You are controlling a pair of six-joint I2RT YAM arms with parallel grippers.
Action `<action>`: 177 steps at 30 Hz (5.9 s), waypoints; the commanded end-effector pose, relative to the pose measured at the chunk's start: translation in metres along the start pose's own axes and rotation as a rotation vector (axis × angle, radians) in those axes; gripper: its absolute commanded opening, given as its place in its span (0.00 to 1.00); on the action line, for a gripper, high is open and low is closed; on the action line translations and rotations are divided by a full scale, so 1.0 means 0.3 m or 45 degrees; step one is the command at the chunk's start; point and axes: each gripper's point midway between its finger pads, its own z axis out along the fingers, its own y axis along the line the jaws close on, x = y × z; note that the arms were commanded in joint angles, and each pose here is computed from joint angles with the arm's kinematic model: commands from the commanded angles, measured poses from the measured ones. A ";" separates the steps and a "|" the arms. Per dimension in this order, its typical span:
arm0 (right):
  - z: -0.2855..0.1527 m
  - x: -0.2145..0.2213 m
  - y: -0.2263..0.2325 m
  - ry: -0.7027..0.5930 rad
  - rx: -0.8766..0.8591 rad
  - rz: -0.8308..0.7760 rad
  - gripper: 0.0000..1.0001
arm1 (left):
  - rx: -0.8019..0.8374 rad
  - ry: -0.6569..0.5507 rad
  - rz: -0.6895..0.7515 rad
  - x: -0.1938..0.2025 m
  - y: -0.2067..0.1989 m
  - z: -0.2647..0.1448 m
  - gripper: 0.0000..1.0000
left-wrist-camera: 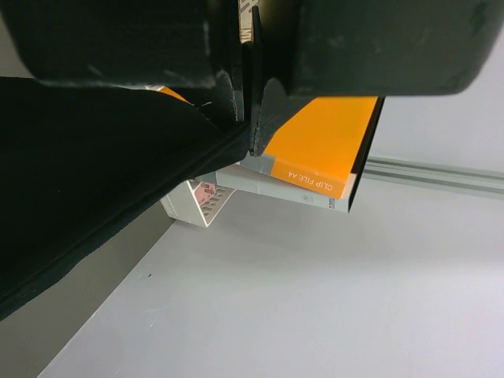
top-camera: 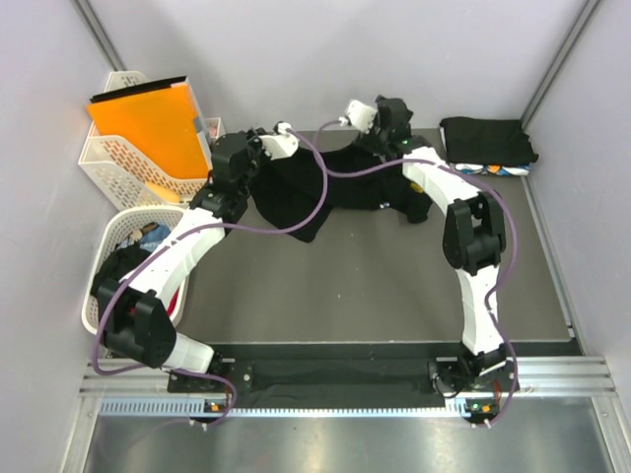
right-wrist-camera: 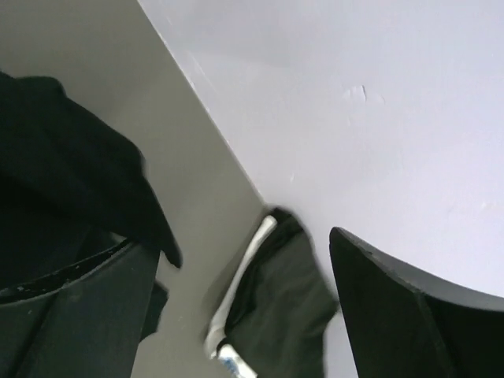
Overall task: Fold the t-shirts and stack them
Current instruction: Flatten out the tshirt
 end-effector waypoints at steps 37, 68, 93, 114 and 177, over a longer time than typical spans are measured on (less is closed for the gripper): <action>-0.095 0.131 0.173 -0.283 -1.175 1.517 0.86 | 0.308 -0.374 -0.125 -0.223 -0.026 -0.175 0.00; -0.109 0.011 0.303 -0.277 -1.221 1.454 0.79 | 0.469 -0.435 -0.064 -0.262 -0.105 -0.188 0.00; -0.211 0.012 0.390 -0.280 -1.458 1.482 0.63 | 0.475 -0.465 -0.045 -0.286 -0.134 -0.180 0.00; -0.248 -0.081 0.407 -0.395 -1.572 1.513 0.60 | 0.481 -0.487 -0.030 -0.290 -0.154 -0.191 0.00; -0.156 -0.068 0.438 -0.335 -1.534 1.683 0.48 | 0.529 -0.517 0.038 -0.317 -0.209 -0.198 0.00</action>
